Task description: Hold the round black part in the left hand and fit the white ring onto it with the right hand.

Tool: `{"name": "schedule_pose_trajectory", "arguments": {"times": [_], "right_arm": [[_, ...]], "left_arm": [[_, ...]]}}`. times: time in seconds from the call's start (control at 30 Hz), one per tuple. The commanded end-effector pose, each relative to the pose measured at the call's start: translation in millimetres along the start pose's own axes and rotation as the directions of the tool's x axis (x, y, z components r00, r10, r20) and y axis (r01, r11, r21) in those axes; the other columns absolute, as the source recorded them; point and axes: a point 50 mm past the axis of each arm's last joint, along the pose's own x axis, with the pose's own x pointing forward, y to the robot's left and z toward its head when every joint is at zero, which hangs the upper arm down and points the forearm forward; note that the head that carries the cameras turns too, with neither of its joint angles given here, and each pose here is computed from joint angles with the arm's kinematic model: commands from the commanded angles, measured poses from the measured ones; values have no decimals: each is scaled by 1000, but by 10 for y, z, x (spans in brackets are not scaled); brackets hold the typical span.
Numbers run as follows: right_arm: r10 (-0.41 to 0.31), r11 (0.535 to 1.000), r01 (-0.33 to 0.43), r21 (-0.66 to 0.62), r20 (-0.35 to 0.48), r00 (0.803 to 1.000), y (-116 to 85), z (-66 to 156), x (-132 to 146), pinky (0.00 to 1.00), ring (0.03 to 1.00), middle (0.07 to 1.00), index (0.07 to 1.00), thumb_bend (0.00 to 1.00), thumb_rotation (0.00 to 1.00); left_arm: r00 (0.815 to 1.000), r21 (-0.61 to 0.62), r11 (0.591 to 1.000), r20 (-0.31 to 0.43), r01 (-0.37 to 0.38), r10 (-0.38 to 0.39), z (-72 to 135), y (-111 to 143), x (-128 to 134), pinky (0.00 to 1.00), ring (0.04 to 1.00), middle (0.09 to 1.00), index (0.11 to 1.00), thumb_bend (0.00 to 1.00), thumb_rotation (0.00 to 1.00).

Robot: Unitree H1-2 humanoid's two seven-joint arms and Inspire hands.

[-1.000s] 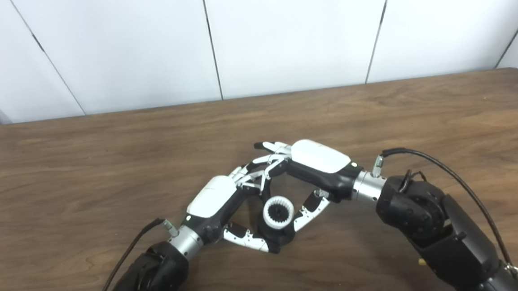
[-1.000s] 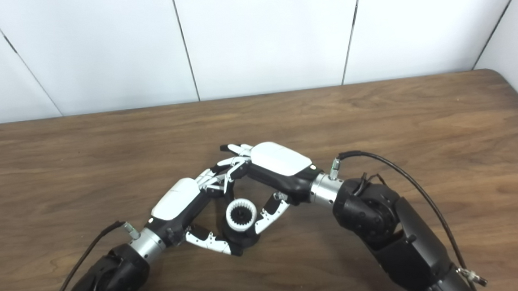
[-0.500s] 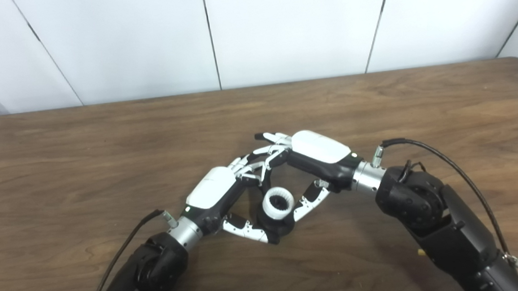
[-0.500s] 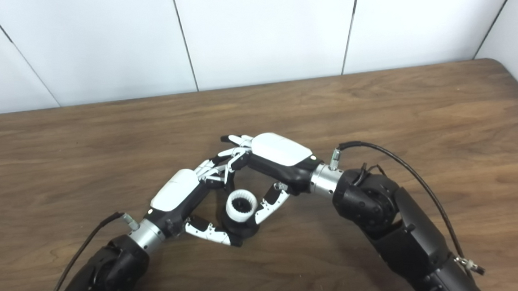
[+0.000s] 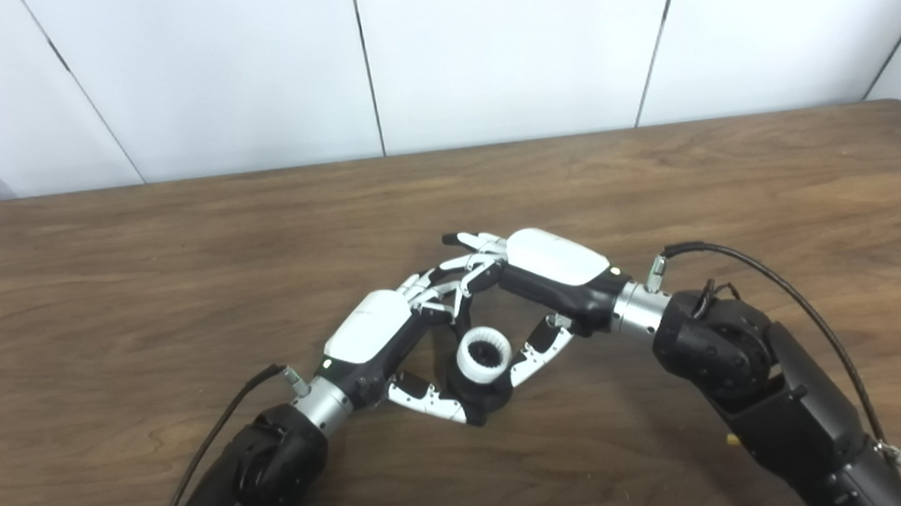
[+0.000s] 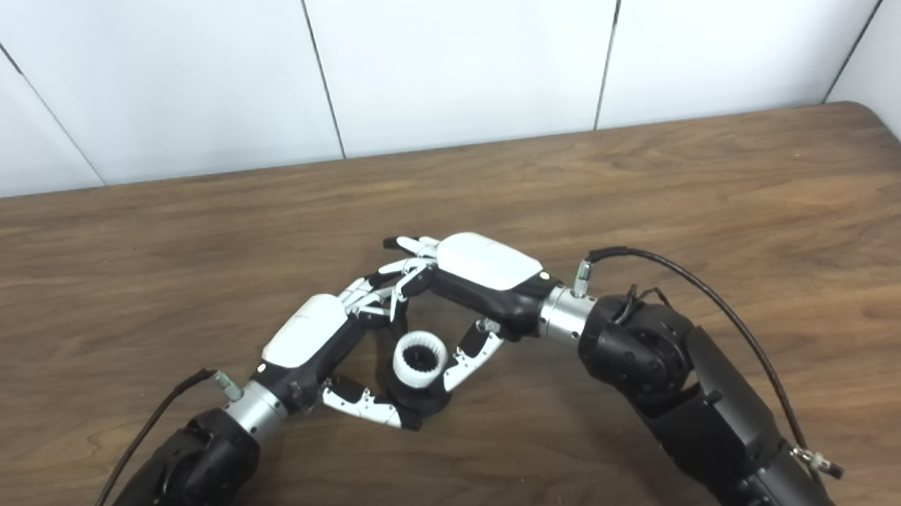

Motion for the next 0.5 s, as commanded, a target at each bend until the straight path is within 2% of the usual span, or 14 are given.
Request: {"name": "schedule_pose_trajectory", "arguments": {"times": [0.0,0.47], "right_arm": [[-29,999,30,-36,33,999,-124,28,10,1000,1000,859,485,523,137],[-10,1000,10,-18,24,1000,-78,19,-4,1000,1000,859,485,523,137]], "left_arm": [[999,8,1000,37,18,-19,84,-13,35,1000,1000,906,484,525,58],[999,10,1000,39,27,-27,128,-18,59,1000,1000,903,484,525,58]]}}
